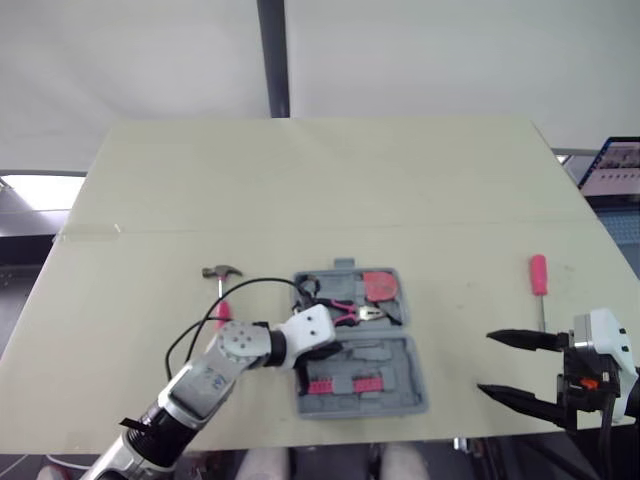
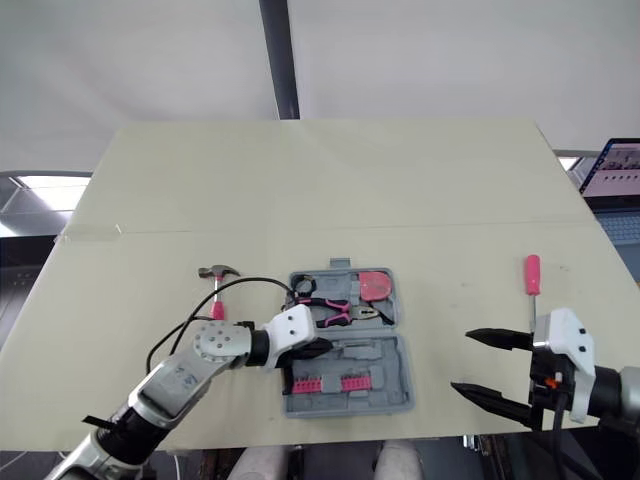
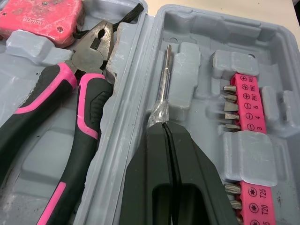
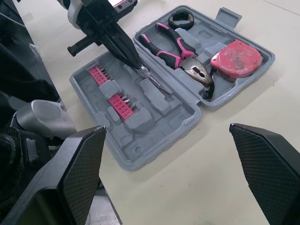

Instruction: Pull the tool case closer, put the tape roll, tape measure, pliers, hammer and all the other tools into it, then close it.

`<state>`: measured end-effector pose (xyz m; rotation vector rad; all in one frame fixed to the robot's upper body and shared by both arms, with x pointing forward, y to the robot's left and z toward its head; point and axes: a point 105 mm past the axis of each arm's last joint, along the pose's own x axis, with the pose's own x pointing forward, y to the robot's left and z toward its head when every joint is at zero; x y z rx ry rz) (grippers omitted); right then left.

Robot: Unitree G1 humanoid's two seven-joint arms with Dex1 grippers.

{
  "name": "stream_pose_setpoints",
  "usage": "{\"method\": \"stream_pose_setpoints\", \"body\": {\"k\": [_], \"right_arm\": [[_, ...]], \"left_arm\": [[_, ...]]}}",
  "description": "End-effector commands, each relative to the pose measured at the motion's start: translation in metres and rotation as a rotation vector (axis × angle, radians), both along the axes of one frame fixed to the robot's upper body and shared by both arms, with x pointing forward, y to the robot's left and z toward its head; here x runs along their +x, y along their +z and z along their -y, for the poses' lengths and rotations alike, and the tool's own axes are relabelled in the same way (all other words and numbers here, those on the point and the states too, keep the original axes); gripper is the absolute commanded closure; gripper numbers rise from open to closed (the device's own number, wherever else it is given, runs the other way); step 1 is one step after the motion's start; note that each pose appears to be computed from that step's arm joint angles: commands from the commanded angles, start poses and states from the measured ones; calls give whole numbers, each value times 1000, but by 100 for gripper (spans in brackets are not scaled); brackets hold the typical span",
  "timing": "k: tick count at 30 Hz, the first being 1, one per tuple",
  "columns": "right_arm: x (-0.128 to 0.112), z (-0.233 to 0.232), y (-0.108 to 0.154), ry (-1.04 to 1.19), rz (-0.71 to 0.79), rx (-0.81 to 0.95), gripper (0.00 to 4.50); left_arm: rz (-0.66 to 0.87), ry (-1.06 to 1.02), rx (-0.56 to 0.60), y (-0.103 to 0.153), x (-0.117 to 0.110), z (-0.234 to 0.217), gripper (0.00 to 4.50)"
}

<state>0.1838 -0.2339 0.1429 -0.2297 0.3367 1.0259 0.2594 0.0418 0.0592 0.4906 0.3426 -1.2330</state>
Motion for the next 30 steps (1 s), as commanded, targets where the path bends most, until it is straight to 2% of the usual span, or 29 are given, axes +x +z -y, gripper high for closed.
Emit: {"method": "stream_pose_setpoints", "body": {"k": [1, 7, 22, 30], "right_arm": [[-1, 3, 9, 0, 37, -15, 0], [-3, 5, 7, -6, 30, -15, 0], [-4, 8, 7, -10, 28, -18, 0], [-5, 11, 6, -15, 26, -20, 0]], "left_arm": [[8, -11, -16, 2, 1, 6, 447], [-4, 4, 6, -1, 3, 4, 447], [-122, 15, 157, -31, -6, -5, 447], [-146, 11, 189, -38, -6, -3, 447]]}}
